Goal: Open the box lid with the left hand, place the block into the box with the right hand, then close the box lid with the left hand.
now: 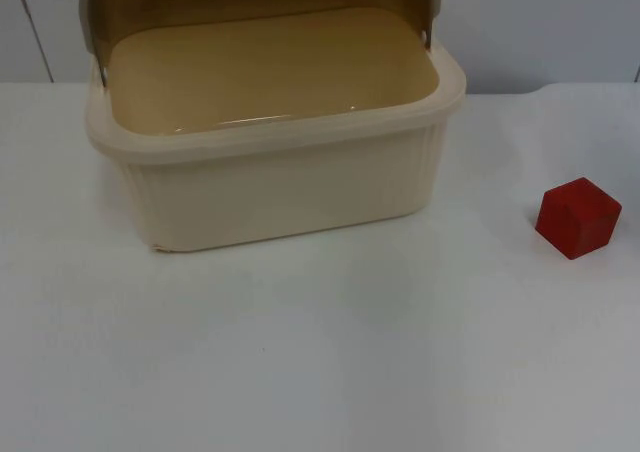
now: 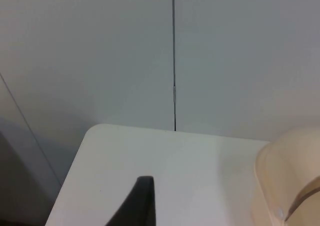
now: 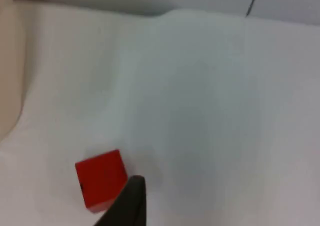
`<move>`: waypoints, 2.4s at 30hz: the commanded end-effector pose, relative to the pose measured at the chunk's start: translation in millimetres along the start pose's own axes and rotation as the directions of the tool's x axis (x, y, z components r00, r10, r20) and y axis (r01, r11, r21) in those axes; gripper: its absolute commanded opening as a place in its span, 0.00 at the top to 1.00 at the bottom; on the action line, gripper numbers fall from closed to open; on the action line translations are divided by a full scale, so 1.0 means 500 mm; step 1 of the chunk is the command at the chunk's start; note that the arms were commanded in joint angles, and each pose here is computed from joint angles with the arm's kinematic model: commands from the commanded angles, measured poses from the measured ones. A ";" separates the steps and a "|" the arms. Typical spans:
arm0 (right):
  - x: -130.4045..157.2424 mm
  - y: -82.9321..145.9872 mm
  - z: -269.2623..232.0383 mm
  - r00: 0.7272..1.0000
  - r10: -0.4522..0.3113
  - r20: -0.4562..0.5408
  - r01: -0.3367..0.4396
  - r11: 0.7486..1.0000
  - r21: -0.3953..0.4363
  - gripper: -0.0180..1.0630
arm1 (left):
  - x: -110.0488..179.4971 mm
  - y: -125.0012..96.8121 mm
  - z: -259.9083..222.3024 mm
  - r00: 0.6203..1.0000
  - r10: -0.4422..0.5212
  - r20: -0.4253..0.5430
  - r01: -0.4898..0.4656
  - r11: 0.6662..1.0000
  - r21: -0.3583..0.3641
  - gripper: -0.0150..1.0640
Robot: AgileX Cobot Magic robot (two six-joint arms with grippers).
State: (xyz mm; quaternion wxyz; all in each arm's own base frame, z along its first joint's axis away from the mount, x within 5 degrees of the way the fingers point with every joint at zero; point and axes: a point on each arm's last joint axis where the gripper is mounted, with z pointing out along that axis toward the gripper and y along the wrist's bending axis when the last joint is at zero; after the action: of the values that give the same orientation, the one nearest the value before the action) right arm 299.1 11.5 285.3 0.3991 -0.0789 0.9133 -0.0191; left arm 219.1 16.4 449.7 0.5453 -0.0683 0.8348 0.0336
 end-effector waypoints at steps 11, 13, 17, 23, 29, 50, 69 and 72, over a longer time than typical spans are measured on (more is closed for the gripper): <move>0.039 0.093 0.160 0.983 -0.167 -0.073 0.155 0.978 -0.138 0.01 | 0.000 0.000 -0.002 1.000 0.010 0.005 -0.010 1.000 0.002 0.01; 0.052 0.111 0.197 0.981 -0.180 -0.070 0.169 0.975 -0.145 0.01 | 0.000 0.001 -0.002 1.000 0.011 0.005 -0.011 1.000 0.000 0.01; 0.086 0.120 0.243 0.972 -0.191 -0.137 0.169 0.972 -0.162 0.01 | 0.000 0.001 -0.002 1.000 0.017 0.005 -0.017 1.000 -0.001 0.01; 0.124 0.126 0.295 0.954 -0.243 -0.178 0.212 0.962 -0.174 0.01 | -0.001 0.004 -0.002 0.999 0.036 0.007 -0.036 0.999 -0.017 0.01; 0.126 0.139 0.319 0.943 -0.297 -0.148 0.269 0.946 -0.181 0.01 | 0.000 0.004 0.000 0.999 0.036 0.006 -0.036 0.999 -0.017 0.01; 0.108 0.174 0.367 0.941 -0.281 -0.186 0.205 0.916 -0.345 0.01 | 0.001 0.003 0.008 0.999 0.037 -0.005 -0.037 0.999 -0.018 0.01; 0.113 0.168 0.374 0.942 -0.278 -0.190 0.205 0.921 -0.332 0.24 | 0.002 0.003 0.008 0.999 0.037 -0.010 -0.037 0.999 -0.019 0.01; 0.110 0.165 0.376 0.946 -0.270 -0.179 0.205 0.927 -0.314 0.53 | 0.002 0.003 0.008 0.999 0.037 -0.010 -0.037 0.999 -0.019 0.01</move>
State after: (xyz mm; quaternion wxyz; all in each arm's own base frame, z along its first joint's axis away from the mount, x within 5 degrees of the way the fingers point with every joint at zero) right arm 387.3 91.9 109.4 0.2700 -0.2457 0.9288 0.0636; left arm 221.2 17.7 448.1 0.5412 -0.0585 0.8375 0.0479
